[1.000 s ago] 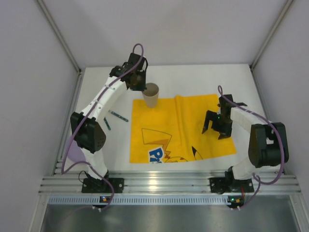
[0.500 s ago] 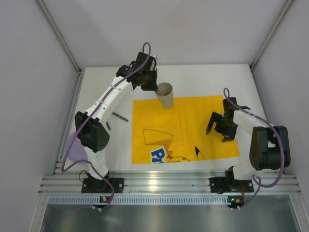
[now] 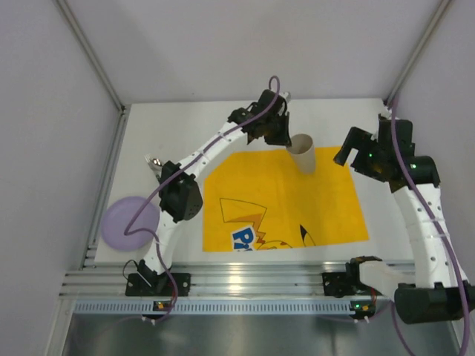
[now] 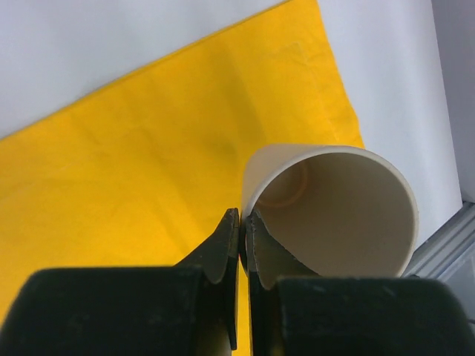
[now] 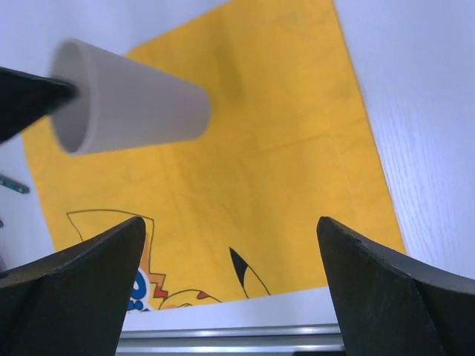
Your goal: Set the dinner table for one person
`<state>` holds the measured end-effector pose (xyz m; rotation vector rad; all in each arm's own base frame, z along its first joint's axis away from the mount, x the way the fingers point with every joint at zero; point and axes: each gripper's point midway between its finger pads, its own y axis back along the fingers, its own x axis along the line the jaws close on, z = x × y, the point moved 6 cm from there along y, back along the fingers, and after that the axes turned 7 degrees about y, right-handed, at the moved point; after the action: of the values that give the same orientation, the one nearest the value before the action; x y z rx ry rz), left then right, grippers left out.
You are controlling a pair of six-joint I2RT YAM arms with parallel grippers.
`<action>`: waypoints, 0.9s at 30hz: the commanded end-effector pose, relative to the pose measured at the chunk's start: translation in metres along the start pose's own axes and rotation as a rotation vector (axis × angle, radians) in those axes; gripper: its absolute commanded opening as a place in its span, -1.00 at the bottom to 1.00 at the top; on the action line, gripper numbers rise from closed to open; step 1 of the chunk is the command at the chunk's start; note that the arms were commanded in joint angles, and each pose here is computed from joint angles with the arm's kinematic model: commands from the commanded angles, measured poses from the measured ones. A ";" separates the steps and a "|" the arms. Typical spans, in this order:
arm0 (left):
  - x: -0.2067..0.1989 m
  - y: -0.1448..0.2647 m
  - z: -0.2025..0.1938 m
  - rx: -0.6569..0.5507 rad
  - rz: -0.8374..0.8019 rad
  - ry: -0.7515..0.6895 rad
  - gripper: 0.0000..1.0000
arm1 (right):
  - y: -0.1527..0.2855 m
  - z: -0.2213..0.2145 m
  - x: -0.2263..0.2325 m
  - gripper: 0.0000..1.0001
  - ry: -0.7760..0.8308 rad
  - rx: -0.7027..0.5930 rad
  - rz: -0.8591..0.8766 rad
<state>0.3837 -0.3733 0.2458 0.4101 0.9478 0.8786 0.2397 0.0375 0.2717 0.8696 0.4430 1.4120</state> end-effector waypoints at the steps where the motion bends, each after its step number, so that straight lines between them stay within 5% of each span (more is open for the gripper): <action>1: -0.040 -0.017 0.004 -0.052 -0.129 0.005 -1.00 | 0.042 -0.012 -0.011 1.00 0.031 0.029 -0.097; 21: -0.080 -0.076 -0.040 -0.239 0.070 -0.316 -0.95 | 0.071 -0.034 -0.011 0.99 0.135 0.062 -0.081; 24: -0.078 -0.078 -0.044 -0.217 0.072 -0.324 -0.60 | 0.069 -0.032 -0.009 1.00 0.140 0.060 -0.078; 27: -0.080 -0.080 -0.048 -0.194 0.045 -0.352 0.14 | 0.065 -0.033 -0.008 0.99 0.144 0.069 -0.074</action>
<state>0.3459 -0.4820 0.1919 0.4844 0.5683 0.9081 0.1704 0.0329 0.2980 0.8203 0.6078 1.3945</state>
